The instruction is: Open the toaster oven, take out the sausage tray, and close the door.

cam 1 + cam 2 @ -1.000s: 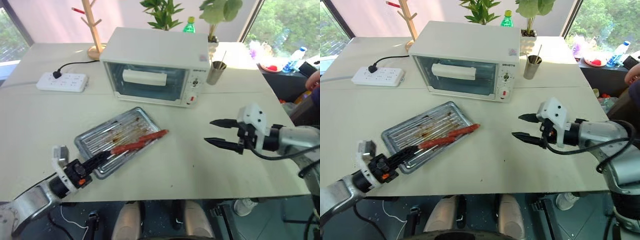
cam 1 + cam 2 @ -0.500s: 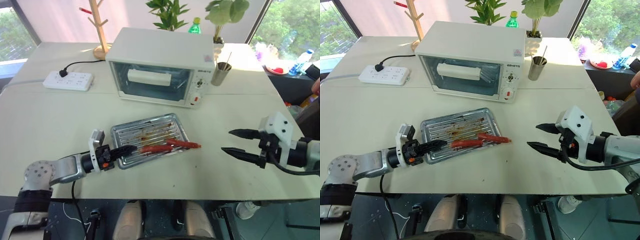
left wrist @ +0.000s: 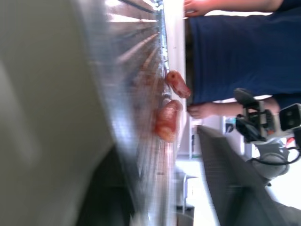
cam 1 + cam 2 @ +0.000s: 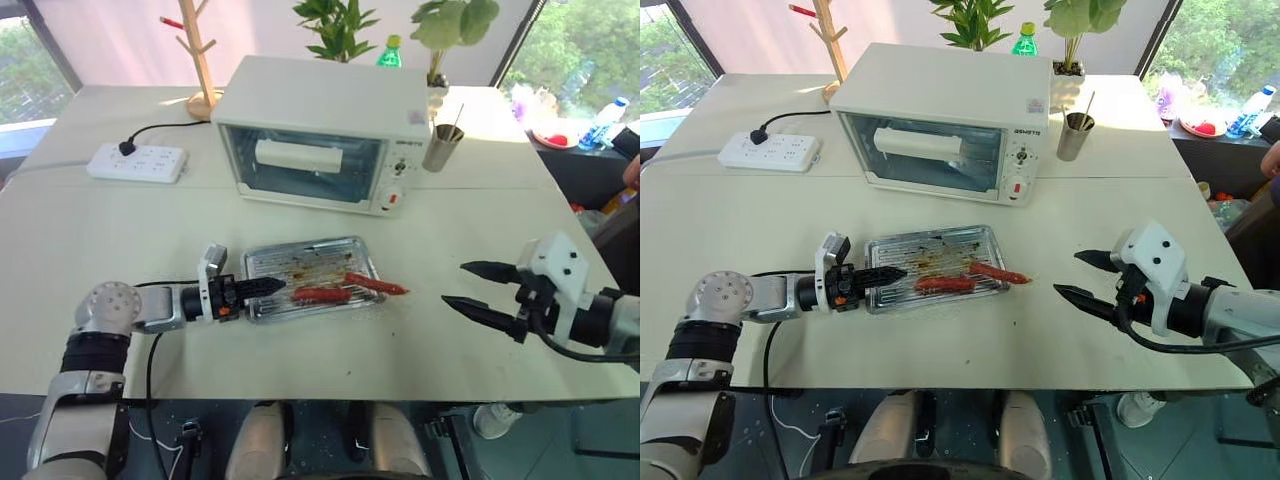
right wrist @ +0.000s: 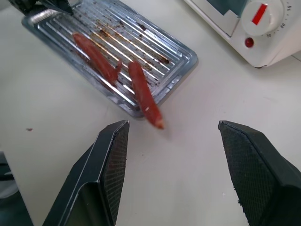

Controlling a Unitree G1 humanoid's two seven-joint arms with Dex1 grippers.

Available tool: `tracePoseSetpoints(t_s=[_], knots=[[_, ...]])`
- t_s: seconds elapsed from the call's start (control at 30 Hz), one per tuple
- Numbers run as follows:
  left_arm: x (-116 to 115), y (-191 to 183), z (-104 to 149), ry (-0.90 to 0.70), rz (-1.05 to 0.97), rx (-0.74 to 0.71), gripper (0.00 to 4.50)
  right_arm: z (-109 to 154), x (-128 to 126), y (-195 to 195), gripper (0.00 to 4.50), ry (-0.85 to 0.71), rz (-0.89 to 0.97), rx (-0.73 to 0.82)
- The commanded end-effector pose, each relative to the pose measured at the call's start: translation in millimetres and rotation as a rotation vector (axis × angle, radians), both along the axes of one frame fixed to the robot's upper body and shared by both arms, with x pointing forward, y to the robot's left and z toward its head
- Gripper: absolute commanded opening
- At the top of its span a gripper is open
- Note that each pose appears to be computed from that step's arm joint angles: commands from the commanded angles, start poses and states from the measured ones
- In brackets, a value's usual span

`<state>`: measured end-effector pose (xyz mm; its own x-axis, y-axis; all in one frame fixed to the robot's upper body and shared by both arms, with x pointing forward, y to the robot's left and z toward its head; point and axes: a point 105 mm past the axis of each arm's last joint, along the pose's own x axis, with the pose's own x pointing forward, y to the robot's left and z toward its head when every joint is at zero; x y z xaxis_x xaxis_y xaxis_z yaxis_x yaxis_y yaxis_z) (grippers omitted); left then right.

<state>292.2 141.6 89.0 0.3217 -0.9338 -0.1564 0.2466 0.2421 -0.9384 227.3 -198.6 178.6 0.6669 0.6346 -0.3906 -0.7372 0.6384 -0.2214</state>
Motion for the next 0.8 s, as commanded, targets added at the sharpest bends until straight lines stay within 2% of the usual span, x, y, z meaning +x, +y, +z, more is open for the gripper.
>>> tracePoseSetpoints(t_s=[0.03, 0.07, 0.27, 0.57, 0.67, 0.73, 0.8], knots=[[5, 8, -1, -0.007, 0.028, 0.036, 3.94, 6, 0, 7, 3.1, -0.049, 0.018, 0.002], [6, 11, -1, -0.009, 0.035, 0.042, 4.46, 6, 0, 7, 3.1, -0.051, 0.017, 0.004], [3, 28, 3, -0.039, 0.069, 0.092, 4.46, 3, 6, 8, 3.1, -0.059, 0.024, 0.01], [-22, 110, 4, -0.213, 0.224, 0.436, 4.46, -4, 23, 20, 3.1, -0.064, 0.09, 0.046], [-30, 132, 8, -0.354, 0.222, 0.615, 4.46, -5, 29, 21, 3.1, -0.054, 0.114, 0.056], [-33, 144, 24, -0.501, 0.208, 0.714, 4.46, -4, 31, 21, 3.1, -0.04, 0.136, 0.064], [-34, 147, 54, -0.665, 0.204, 0.757, 4.46, -1, 33, 20, 3.1, -0.029, 0.167, 0.065]])
